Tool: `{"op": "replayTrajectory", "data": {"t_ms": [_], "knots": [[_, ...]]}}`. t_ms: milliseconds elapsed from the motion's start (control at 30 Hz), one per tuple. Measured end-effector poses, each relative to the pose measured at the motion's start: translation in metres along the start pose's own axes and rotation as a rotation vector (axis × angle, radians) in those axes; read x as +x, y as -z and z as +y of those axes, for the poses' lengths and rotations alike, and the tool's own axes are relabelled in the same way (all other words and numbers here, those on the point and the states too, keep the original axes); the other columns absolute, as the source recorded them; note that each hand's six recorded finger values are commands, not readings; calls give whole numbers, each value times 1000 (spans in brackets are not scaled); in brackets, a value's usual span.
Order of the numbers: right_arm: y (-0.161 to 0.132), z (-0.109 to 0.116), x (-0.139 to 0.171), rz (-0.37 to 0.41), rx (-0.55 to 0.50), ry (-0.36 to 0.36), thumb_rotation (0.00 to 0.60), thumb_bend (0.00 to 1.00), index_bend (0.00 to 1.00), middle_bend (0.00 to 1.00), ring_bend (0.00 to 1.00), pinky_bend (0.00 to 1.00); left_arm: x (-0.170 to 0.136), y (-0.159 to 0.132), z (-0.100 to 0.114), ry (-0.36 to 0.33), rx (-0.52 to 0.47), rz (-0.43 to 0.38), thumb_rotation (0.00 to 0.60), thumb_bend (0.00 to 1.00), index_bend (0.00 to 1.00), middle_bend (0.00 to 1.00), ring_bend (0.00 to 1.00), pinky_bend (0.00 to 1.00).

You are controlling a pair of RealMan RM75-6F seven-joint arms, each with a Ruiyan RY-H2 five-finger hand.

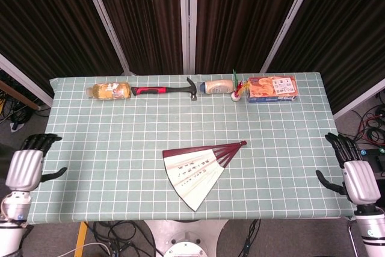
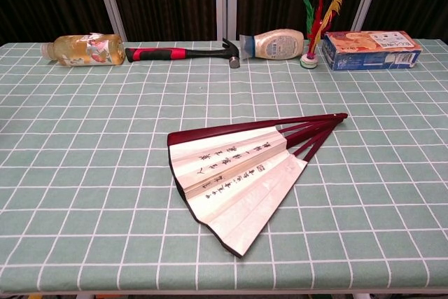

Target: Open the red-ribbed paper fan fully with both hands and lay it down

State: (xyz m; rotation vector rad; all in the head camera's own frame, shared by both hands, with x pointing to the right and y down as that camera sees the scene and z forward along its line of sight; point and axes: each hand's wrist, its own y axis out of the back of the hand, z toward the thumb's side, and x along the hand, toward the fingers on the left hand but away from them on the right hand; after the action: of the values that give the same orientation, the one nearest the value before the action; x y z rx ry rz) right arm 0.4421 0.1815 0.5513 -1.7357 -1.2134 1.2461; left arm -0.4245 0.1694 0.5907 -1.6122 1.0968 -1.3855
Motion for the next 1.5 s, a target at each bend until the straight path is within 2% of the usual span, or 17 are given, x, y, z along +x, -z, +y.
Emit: {"op": "replayTrajectory", "data": {"t_ms": [100, 300, 433, 633, 833, 1033, 1500], "knots": [[-3, 0, -2, 12, 2, -3, 600, 226, 56, 72, 0, 0, 28, -21, -1, 29, -49, -67, 600, 1, 354, 321, 307, 253], [-4, 3, -2, 20, 11, -4, 600, 226, 56, 72, 0, 0, 84, -69, -19, 178, -137, -168, 600, 21, 356, 330, 316, 264], [-3, 5, -1, 13, 17, -1, 600, 226, 56, 72, 0, 0, 123, -123, -35, 297, -197, -253, 600, 44, 356, 331, 316, 265], [-3, 8, -1, 9, 23, 3, 600, 227, 56, 72, 0, 0, 158, -193, -66, 406, -196, -334, 600, 153, 360, 325, 294, 260], [-2, 8, -2, 7, 24, -2, 600, 227, 56, 72, 0, 0, 167, -234, -108, 489, -111, -365, 600, 206, 371, 302, 237, 236], [-1, 9, -4, 6, 27, -2, 600, 227, 56, 72, 0, 0, 168, -263, -137, 551, -85, -355, 600, 214, 370, 283, 204, 231], [5, 11, -3, -15, 28, 0, 600, 227, 56, 72, 0, 0, 178, -314, -166, 615, -48, -360, 600, 256, 387, 213, 109, 192]]}}
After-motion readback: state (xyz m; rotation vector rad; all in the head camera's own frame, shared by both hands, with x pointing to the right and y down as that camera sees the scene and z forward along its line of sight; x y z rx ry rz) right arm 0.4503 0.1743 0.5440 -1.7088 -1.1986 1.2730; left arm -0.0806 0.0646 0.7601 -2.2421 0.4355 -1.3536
